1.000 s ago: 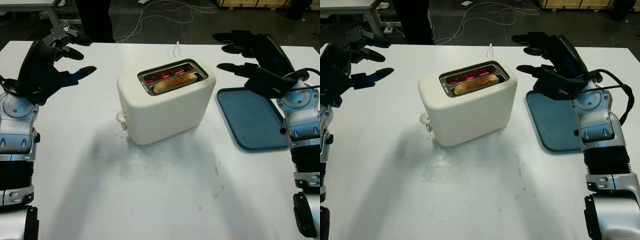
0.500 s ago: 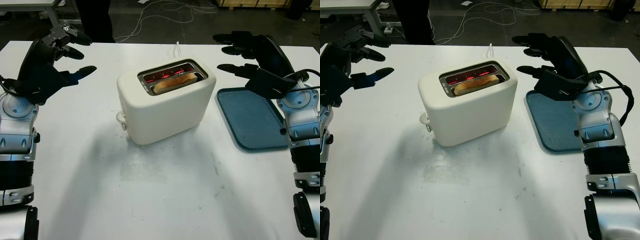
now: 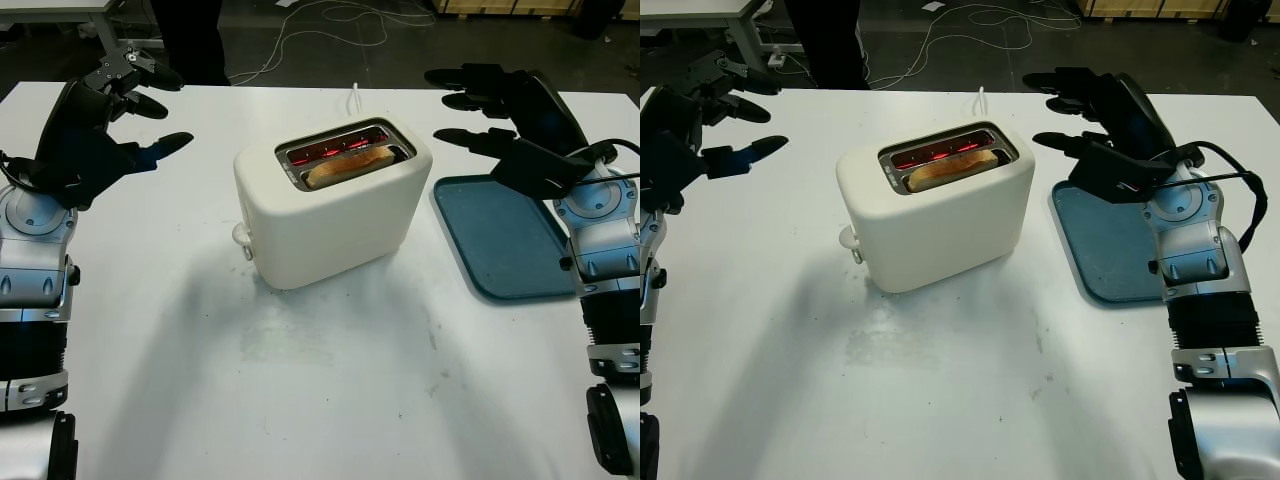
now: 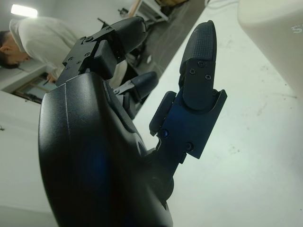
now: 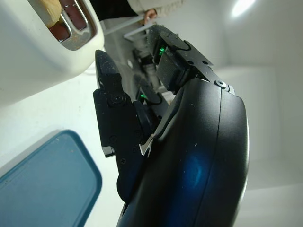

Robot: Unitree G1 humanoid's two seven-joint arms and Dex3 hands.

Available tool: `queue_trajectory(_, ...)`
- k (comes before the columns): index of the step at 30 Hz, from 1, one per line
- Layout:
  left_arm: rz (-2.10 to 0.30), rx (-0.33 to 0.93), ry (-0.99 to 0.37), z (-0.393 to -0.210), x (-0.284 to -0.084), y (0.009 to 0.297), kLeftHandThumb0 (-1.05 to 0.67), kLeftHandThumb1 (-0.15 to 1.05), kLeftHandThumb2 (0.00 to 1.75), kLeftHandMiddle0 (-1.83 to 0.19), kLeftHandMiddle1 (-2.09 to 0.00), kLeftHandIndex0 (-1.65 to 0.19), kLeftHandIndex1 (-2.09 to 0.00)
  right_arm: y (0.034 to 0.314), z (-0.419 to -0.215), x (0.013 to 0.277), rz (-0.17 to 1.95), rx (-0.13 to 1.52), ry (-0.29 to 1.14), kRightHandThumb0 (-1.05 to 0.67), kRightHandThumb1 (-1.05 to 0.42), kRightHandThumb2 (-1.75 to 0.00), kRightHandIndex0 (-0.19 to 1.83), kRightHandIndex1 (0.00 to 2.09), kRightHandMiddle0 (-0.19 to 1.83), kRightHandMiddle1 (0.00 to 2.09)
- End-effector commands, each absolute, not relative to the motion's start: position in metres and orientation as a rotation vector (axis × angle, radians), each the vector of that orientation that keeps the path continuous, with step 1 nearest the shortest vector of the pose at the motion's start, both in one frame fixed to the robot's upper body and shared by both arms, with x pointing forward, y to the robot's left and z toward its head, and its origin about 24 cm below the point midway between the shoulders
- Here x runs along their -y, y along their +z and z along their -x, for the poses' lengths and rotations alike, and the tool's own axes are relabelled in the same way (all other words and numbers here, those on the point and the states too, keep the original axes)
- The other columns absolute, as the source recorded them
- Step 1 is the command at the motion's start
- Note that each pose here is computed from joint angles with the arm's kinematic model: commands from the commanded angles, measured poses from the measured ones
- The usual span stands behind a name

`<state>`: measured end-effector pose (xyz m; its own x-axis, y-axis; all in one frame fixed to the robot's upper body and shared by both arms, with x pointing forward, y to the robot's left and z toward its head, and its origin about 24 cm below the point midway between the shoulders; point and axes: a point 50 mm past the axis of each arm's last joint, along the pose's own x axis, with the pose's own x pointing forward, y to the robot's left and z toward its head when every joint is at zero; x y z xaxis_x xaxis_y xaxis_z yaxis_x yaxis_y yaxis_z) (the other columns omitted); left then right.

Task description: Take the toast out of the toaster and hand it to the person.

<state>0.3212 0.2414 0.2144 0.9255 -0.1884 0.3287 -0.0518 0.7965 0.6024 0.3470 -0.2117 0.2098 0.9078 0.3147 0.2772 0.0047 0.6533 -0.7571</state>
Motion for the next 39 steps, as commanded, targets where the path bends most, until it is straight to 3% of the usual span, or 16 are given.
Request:
queue_trajectory(1,-0.643,0.389,-0.075,-0.3204,-0.2419,0.2142,-0.54,0.66,0.45,-0.2,-1.24,-0.23,-1.05,0.2106,-0.3463,0.213,0.834,0.423,0.175,-0.25,-0.92,-0.04,0.72,0.04,0.66,0.0)
queue_trajectory(39,-0.657,0.391,-0.077,-0.3208,-0.2408,0.2144,-0.53,0.67,0.44,-0.2,-1.23,-0.24,-1.04,0.2114,-0.3473,0.212,0.848,0.409,0.18,-0.26,-0.92,-0.05,0.71,0.03,0.65,0.0)
